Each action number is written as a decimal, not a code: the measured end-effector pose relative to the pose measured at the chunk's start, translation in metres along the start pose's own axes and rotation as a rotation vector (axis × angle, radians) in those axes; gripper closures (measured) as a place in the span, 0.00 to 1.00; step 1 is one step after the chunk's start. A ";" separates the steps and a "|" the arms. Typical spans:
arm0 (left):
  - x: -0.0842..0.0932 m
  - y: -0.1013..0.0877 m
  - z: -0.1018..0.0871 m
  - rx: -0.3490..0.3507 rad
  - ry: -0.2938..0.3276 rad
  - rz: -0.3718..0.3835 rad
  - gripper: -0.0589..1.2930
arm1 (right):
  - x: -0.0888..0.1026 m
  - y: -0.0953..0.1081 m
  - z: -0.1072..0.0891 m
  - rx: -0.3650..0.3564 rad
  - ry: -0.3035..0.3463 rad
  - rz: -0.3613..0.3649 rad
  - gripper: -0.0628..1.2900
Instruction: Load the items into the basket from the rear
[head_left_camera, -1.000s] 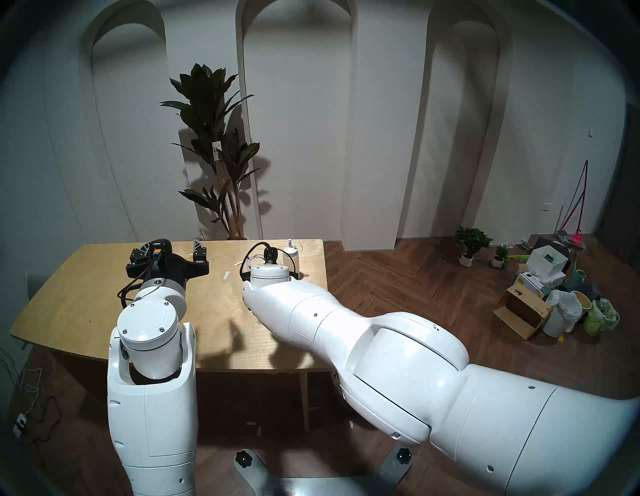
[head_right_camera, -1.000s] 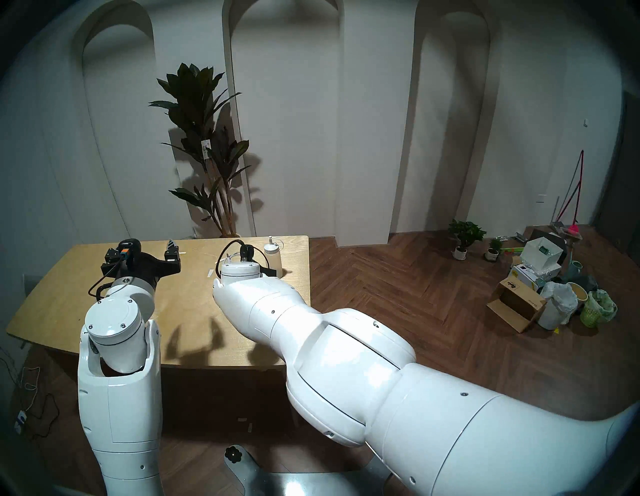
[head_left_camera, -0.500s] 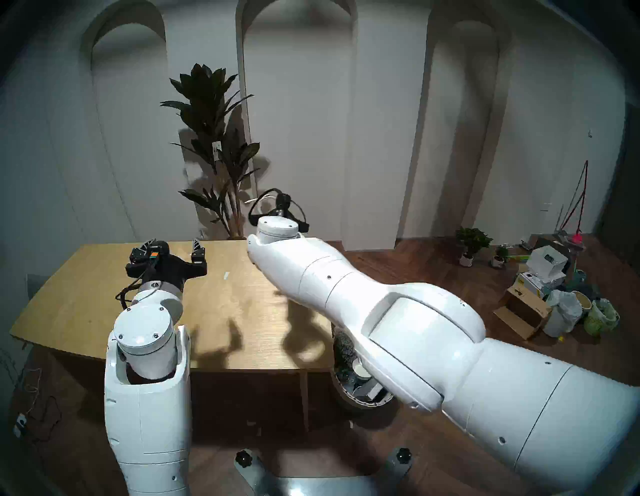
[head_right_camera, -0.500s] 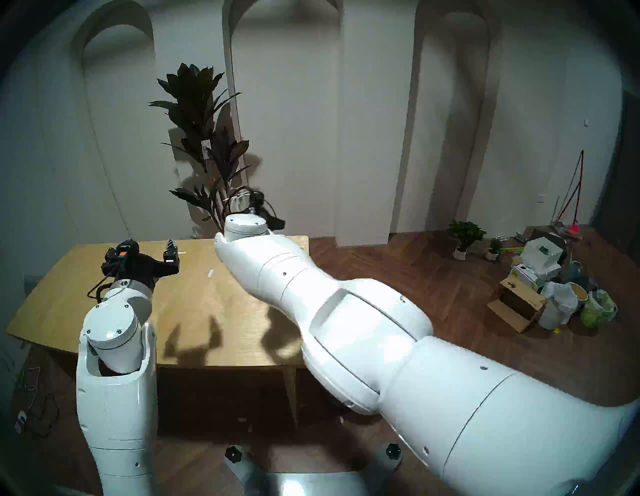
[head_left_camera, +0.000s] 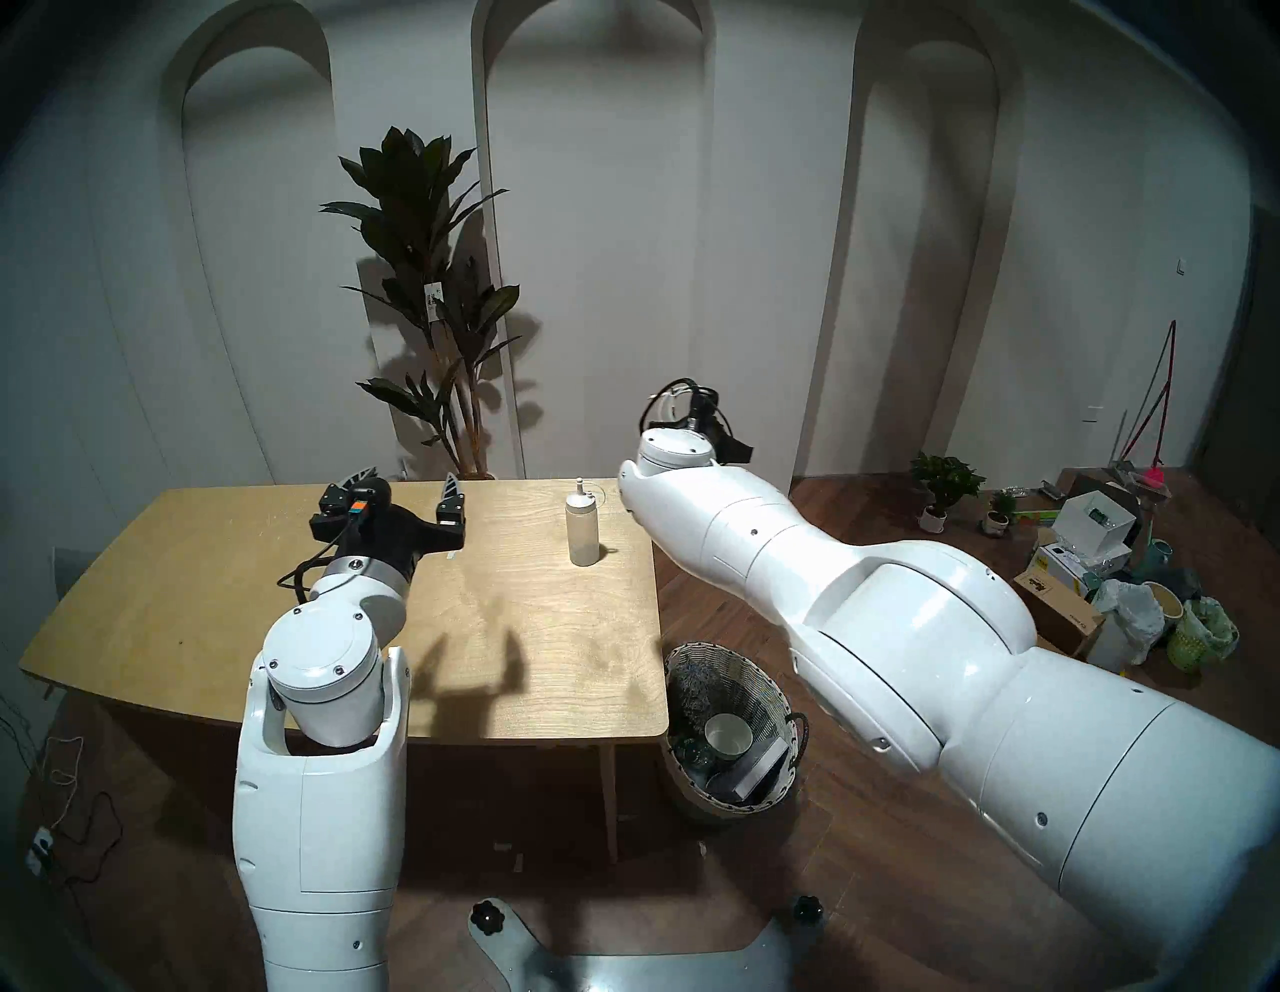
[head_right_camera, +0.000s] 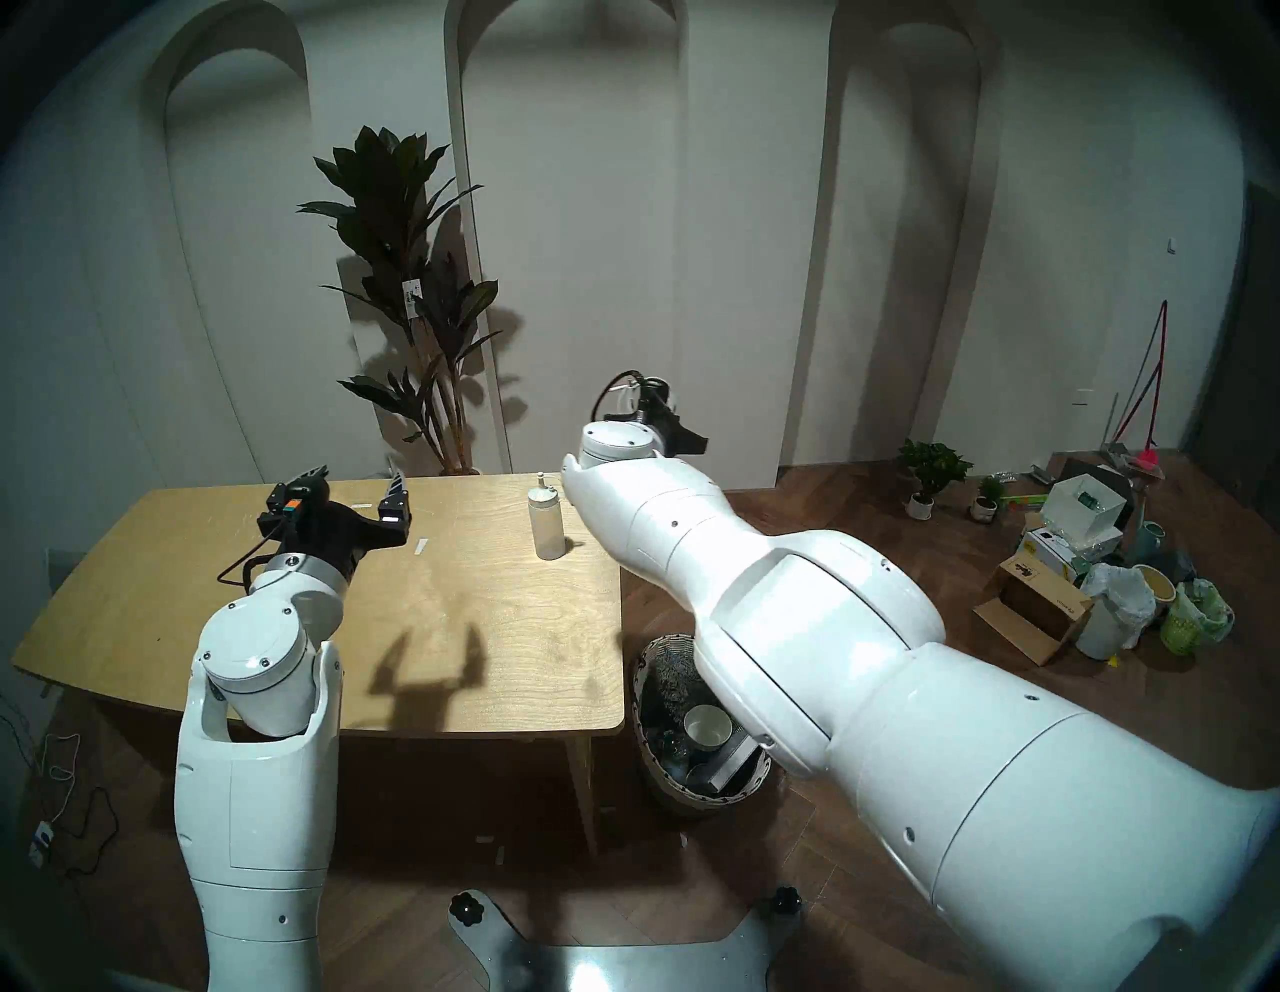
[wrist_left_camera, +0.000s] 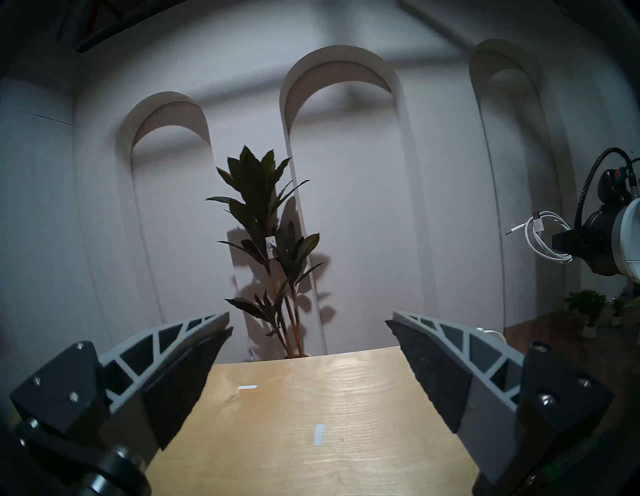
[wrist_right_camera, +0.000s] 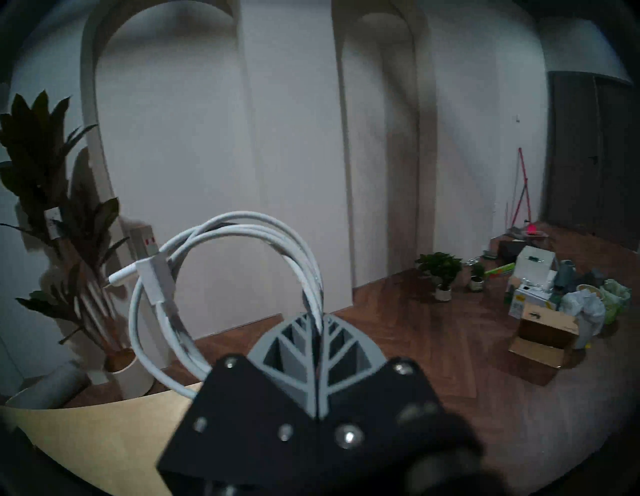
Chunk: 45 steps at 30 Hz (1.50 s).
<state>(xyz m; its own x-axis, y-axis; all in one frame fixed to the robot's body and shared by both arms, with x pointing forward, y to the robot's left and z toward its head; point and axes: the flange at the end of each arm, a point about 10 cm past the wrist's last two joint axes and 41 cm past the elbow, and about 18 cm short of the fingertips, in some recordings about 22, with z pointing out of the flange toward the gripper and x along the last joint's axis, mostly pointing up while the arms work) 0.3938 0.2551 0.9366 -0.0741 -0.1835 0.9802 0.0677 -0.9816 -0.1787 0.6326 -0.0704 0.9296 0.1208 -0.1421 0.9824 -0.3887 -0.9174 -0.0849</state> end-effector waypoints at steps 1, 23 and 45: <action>-0.001 0.006 0.003 -0.021 0.002 -0.004 0.04 | -0.003 0.010 0.005 -0.019 0.001 -0.006 0.98; -0.016 0.063 0.044 -0.226 0.037 -0.031 0.04 | -0.110 0.099 0.022 0.085 -0.107 -0.003 0.98; -0.013 0.077 0.066 -0.230 0.141 -0.038 0.04 | -0.159 0.150 0.023 0.307 -0.214 -0.025 0.98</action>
<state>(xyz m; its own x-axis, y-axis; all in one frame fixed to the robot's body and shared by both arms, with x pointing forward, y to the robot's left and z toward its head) 0.4659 0.1855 0.9158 -0.2111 -0.1362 0.9679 -0.1639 -0.9713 -0.1725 0.5760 -0.1935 0.7566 0.3273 -0.1633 0.9307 -0.0952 -0.9856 -0.1394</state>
